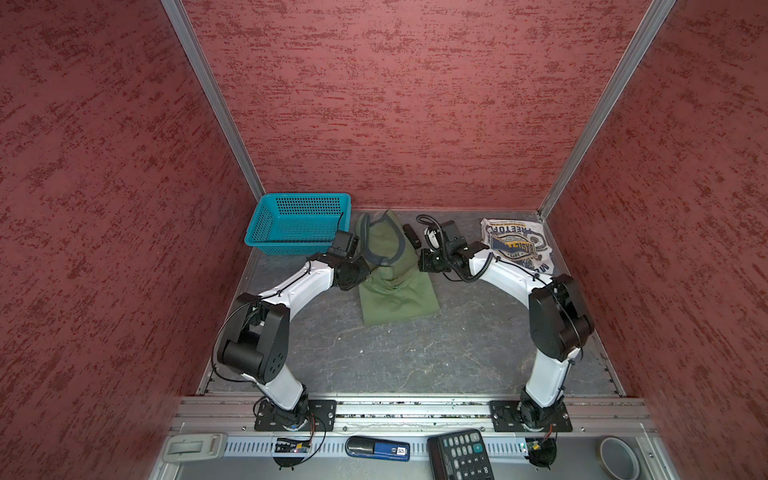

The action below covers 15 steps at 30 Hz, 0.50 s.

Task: Fold and stack the tank tops
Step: 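Fold the lifted hem over toward the grey neckline with both grippers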

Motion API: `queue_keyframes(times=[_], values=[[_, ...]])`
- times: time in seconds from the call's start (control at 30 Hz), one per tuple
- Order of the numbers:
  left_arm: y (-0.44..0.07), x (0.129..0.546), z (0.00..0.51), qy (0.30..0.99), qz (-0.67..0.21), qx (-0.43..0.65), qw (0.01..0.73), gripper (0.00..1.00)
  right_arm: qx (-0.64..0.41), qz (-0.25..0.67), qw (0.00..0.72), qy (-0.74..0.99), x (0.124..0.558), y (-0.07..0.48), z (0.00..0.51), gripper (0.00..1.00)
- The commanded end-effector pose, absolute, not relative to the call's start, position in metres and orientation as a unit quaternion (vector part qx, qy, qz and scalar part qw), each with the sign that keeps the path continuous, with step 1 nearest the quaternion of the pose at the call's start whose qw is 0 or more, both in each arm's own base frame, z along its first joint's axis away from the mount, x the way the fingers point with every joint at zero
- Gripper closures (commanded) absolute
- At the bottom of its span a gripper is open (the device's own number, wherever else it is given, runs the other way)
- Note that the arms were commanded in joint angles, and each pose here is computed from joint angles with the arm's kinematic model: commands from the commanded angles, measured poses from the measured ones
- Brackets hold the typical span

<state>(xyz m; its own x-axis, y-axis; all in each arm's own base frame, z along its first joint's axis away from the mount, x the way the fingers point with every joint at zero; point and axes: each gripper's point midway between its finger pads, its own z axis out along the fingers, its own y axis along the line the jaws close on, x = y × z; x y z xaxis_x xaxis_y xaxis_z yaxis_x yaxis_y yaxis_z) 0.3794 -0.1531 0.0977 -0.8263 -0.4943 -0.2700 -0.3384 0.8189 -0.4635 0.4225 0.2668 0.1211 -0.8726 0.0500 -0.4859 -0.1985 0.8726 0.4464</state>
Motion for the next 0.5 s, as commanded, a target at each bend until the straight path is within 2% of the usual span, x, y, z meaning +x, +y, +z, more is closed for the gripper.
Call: queue_keyframes(times=[0.0,0.13,0.2,0.3,0.37,0.47], values=[[-0.150,0.400,0.104,0.928,-0.207,-0.214,0.223,0.97,-0.043,0.258,0.267,0.927,0.442,0.266,0.129,1.00],[-0.146,0.409,0.094,0.930,-0.202,-0.215,0.221,0.94,-0.035,0.250,0.259,0.932,0.451,0.263,0.115,1.00],[-0.145,0.413,0.089,0.931,-0.197,-0.215,0.218,0.89,-0.031,0.243,0.255,0.935,0.454,0.261,0.108,0.95],[-0.141,0.417,0.081,0.935,-0.186,-0.214,0.214,0.77,-0.023,0.226,0.257,0.939,0.461,0.254,0.102,0.79],[-0.136,0.417,0.078,0.939,-0.171,-0.216,0.207,0.66,-0.016,0.202,0.262,0.944,0.464,0.245,0.103,0.62],[-0.132,0.414,0.085,0.943,-0.156,-0.206,0.209,0.52,-0.016,0.177,0.271,0.946,0.461,0.235,0.111,0.50]])
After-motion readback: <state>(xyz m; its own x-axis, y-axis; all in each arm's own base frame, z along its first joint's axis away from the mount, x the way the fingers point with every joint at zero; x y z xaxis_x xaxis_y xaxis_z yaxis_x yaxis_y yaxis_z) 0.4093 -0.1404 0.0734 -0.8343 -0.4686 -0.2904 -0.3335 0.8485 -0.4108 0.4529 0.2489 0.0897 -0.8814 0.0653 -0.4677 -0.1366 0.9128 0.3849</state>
